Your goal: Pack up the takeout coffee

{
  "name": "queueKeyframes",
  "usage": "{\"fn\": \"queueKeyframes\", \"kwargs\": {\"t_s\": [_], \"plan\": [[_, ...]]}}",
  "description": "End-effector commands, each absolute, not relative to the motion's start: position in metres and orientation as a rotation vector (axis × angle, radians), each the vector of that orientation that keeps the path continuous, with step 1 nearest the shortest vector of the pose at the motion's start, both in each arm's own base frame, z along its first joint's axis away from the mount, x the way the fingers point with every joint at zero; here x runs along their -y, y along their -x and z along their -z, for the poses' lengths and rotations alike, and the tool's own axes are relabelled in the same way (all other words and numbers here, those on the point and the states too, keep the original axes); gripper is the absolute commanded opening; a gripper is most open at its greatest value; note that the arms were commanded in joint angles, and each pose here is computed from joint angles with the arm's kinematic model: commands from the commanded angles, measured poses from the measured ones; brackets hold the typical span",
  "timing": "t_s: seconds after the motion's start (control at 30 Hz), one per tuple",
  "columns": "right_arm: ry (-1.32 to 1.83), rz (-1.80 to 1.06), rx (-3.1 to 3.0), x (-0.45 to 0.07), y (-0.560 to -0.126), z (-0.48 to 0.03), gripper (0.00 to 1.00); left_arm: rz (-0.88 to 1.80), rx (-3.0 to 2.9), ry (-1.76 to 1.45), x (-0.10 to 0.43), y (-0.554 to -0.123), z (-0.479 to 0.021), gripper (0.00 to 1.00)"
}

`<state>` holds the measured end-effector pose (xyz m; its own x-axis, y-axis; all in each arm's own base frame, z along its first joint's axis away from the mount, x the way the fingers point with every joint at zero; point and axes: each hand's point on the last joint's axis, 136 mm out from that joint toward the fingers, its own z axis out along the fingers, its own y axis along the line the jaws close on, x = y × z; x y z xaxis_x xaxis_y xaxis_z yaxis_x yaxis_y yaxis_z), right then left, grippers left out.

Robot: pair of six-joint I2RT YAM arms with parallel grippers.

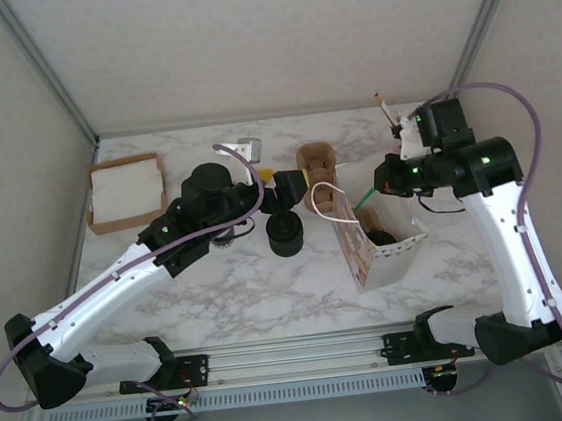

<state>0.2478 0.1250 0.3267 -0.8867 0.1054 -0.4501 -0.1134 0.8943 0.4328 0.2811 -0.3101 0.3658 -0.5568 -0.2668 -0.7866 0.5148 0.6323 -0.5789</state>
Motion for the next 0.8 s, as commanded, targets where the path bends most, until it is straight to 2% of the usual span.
{"fn": "queueKeyframes", "kwargs": {"t_s": [0.0, 0.5, 0.77], "plan": [[0.006, -0.558, -2.593, -0.126, -0.262, -0.314, 0.00, 1.012, -1.882, -0.197, 0.309, -0.284, -0.374, 1.00], [0.005, -0.442, -2.706, -0.127, -0.286, -0.259, 0.03, 0.993, -1.896, -0.194, 0.311, -0.293, -0.367, 1.00], [0.010, -0.405, -2.741, -0.125, -0.290, -0.241, 0.08, 1.002, -1.899, -0.196, 0.314, -0.294, -0.367, 1.00]]}}
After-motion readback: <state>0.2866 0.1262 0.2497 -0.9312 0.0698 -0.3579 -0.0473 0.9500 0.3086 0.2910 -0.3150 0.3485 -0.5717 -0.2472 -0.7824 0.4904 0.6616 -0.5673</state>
